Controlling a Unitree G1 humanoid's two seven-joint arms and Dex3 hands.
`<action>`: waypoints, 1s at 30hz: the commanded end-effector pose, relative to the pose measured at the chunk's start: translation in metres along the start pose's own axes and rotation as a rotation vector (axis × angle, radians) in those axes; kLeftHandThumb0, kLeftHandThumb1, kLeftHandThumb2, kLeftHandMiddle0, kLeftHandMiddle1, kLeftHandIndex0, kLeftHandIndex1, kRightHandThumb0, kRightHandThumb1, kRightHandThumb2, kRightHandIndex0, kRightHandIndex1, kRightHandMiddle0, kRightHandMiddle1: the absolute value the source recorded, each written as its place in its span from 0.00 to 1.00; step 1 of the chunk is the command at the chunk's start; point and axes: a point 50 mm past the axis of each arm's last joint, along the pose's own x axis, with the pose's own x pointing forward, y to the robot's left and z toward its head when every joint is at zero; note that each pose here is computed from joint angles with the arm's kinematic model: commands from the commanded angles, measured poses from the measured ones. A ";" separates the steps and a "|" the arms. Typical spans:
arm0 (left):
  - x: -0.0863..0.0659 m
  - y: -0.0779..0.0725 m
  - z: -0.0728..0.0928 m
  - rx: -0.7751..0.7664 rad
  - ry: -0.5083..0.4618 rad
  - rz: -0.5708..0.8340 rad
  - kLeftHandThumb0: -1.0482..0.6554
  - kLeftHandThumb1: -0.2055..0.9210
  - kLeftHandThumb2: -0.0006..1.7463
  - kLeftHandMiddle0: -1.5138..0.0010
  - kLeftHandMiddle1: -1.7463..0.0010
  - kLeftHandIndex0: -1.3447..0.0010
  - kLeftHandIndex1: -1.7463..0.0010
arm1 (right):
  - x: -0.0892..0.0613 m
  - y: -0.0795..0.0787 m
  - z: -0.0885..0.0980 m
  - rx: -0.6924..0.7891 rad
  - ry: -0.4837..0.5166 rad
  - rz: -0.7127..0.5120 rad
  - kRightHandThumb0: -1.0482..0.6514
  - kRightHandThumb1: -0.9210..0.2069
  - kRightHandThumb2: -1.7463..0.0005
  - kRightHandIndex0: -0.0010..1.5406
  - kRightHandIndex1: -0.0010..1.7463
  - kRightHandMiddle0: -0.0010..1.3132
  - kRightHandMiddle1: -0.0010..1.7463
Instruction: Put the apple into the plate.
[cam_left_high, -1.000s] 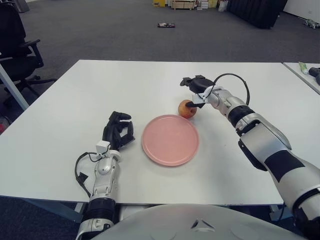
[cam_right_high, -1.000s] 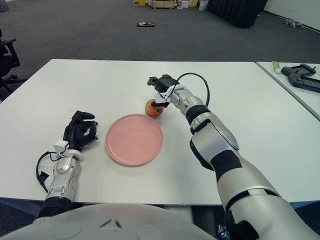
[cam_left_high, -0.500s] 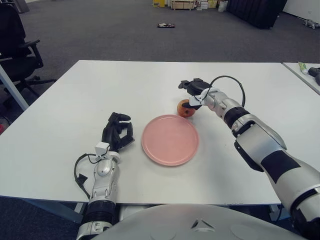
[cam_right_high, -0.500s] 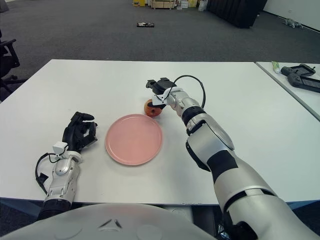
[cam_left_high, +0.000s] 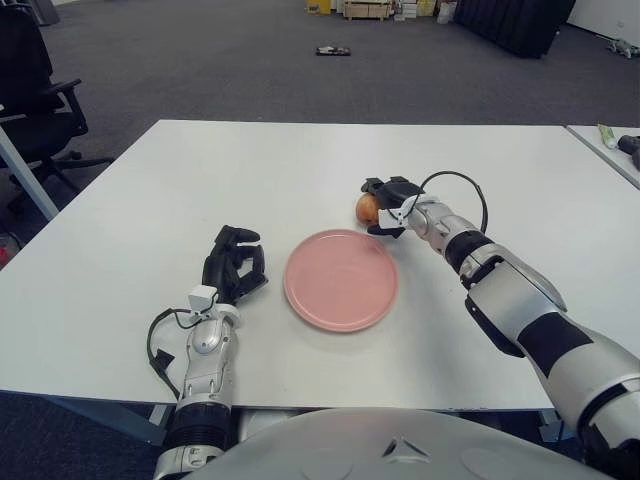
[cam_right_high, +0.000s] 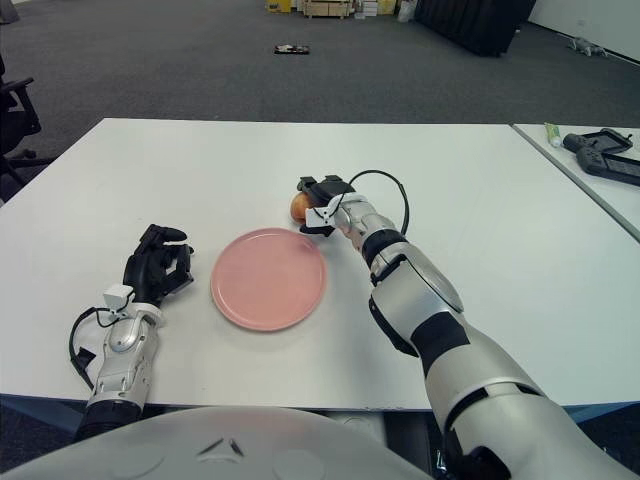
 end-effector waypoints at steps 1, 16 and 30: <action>-0.012 0.005 -0.018 0.007 0.111 0.024 0.37 0.64 0.62 0.45 0.00 0.66 0.00 | -0.008 0.034 -0.013 0.038 0.065 0.103 0.26 0.25 0.49 0.00 0.30 0.00 0.36; -0.013 0.005 -0.017 0.014 0.108 0.024 0.37 0.63 0.63 0.45 0.00 0.65 0.00 | -0.011 0.044 -0.017 0.103 0.114 0.109 0.27 0.23 0.49 0.00 0.35 0.00 0.37; -0.014 0.007 -0.017 0.022 0.113 0.029 0.37 0.62 0.63 0.45 0.00 0.65 0.00 | -0.012 0.046 -0.017 0.125 0.121 0.073 0.29 0.22 0.47 0.00 0.48 0.00 0.47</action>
